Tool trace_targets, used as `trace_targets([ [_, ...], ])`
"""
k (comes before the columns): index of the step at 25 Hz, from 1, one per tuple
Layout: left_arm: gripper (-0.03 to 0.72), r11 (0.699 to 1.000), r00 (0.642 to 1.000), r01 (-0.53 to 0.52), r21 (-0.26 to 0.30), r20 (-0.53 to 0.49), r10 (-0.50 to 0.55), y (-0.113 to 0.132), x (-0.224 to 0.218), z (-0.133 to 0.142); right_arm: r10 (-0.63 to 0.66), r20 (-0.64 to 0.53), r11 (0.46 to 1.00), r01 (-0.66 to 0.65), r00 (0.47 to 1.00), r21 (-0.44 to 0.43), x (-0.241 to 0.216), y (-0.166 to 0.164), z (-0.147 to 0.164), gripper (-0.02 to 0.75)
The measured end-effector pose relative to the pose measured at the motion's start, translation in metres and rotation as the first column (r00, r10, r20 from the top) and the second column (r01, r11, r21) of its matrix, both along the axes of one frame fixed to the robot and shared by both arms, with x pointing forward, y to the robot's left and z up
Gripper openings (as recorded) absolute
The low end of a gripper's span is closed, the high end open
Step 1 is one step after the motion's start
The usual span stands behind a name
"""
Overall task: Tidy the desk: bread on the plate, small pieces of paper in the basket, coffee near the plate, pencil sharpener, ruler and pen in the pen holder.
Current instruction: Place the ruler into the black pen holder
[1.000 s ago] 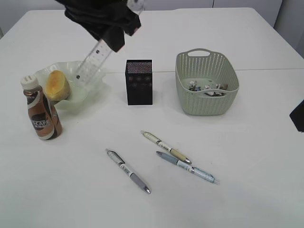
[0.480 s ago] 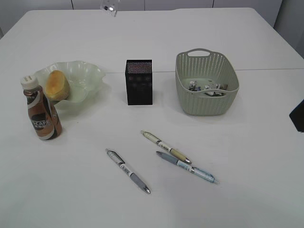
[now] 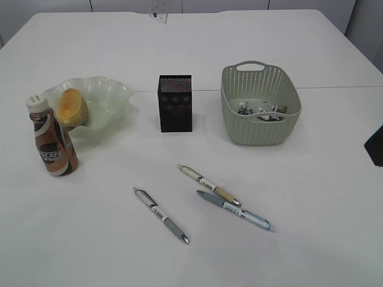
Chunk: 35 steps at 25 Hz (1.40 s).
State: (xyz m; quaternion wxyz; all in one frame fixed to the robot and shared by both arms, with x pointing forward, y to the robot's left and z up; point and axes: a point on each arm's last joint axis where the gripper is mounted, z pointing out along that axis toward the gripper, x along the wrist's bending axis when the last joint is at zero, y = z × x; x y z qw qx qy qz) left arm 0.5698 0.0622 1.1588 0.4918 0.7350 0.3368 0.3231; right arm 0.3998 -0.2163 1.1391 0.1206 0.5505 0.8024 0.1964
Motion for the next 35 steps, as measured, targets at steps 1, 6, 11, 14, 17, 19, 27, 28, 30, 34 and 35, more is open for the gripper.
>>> trace_targets([
  [1,0.239,1.0,0.999,0.009,-0.027,0.032,-0.008,0.002,0.003,-0.005,0.0,0.0,1.0,0.0,1.0,0.0,0.0,0.0,0.0,0.417],
  [6,0.239,0.987,0.99,0.029,-0.158,0.144,-0.006,0.018,0.022,-0.037,0.0,0.0,1.0,0.0,1.0,0.0,0.0,0.0,0.0,0.417],
  [11,0.239,0.968,0.98,0.036,-0.247,0.197,0.013,0.02,0.047,-0.065,0.0,0.0,1.0,0.0,1.0,0.0,0.0,0.0,0.0,0.417],
  [14,0.239,0.962,0.979,0.042,-0.27,0.201,0.013,0.016,0.061,-0.09,0.0,0.0,1.0,0.0,1.0,0.0,0.0,0.0,0.0,0.417],
  [17,0.239,0.959,0.981,0.036,-0.281,0.195,0.021,0.014,0.074,-0.114,0.0,0.0,1.0,0.0,1.0,0.0,0.0,0.0,0.0,0.417],
  [19,0.239,0.957,0.981,0.023,-0.289,0.189,0.034,0.014,0.084,-0.125,0.0,0.0,1.0,0.0,1.0,0.0,0.0,0.0,0.0,0.417],
  [27,0.239,0.95,0.982,-0.01,-0.312,0.175,0.068,0.013,0.115,-0.148,0.0,0.0,1.0,0.0,1.0,0.0,0.0,0.0,0.0,0.417],
  [28,0.239,0.95,0.983,-0.013,-0.311,0.168,0.068,0.012,0.116,-0.151,0.0,0.0,1.0,0.0,1.0,0.0,0.0,0.0,0.0,0.417],
  [30,0.239,0.952,0.986,-0.019,-0.306,0.15,0.068,0.012,0.118,-0.16,0.0,0.0,1.0,0.0,1.0,0.0,0.0,0.0,0.0,0.417],
  [34,0.24,0.957,0.991,-0.031,-0.289,0.114,0.066,0.01,0.121,-0.179,0.0,0.0,1.0,0.0,1.0,0.0,0.0,0.0,0.0,0.417],
  [35,0.24,0.958,0.992,-0.033,-0.286,0.107,0.066,0.01,0.122,-0.182,0.0,0.0,1.0,0.0,1.0,0.0,0.0,0.0,0.0,0.417],
])
